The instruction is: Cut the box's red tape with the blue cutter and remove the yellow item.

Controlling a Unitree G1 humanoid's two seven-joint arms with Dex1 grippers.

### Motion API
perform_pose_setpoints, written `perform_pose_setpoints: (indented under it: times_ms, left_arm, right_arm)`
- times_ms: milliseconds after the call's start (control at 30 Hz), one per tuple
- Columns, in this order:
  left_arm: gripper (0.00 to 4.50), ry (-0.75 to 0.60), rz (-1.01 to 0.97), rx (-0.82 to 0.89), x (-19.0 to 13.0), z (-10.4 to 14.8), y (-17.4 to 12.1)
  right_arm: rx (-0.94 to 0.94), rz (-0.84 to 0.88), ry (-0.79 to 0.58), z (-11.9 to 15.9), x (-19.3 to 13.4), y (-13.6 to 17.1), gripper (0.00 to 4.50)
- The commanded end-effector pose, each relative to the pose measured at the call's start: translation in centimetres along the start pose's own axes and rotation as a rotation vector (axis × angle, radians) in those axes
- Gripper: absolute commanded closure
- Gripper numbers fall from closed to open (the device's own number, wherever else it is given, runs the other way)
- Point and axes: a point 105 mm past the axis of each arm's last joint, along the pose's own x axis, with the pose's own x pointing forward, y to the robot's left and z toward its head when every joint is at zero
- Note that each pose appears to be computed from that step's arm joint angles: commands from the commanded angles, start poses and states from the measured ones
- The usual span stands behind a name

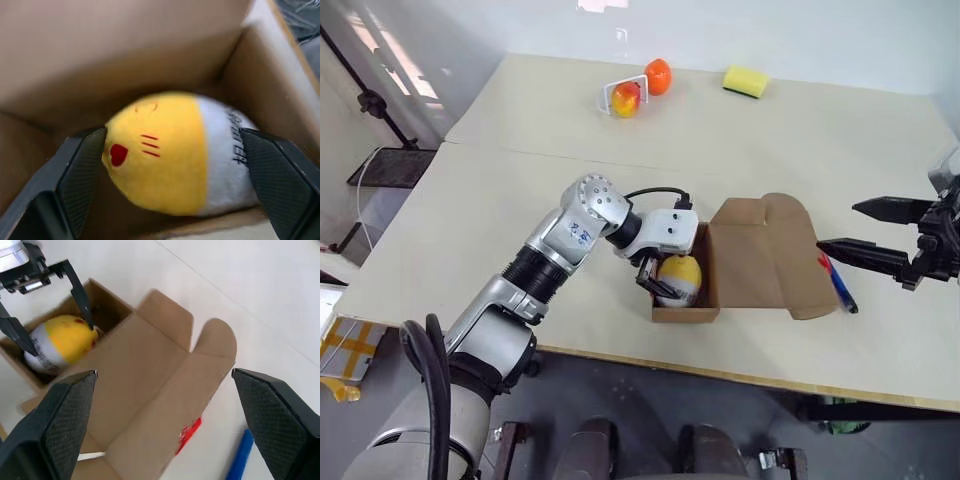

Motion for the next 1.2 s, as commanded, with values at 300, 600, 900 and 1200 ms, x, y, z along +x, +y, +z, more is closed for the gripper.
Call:
perform_pose_setpoints:
  times_ms: [300,600,900,1200]
  left_arm:
    - [2.7,0.015,0.049,0.013,-0.3,0.5,2.2]
    - [4.5,-0.303,0.086,-0.103,-3.4,4.8,3.0]
    - [4.5,-0.429,0.461,-0.176,-10.1,4.3,6.1]
    - [4.5,-0.006,0.773,-0.415,-15.5,-7.7,3.3]
  right_arm:
    - [-0.025,-0.053,-0.05,0.0,-0.7,0.3,0.0]
    - [-0.081,0.01,-0.075,0.5,-1.2,0.6,0.0]
    - [-0.127,0.047,-0.081,1.4,-0.9,0.0,0.0]
    - [-0.18,0.196,-0.177,2.3,0.1,-0.3,0.0]
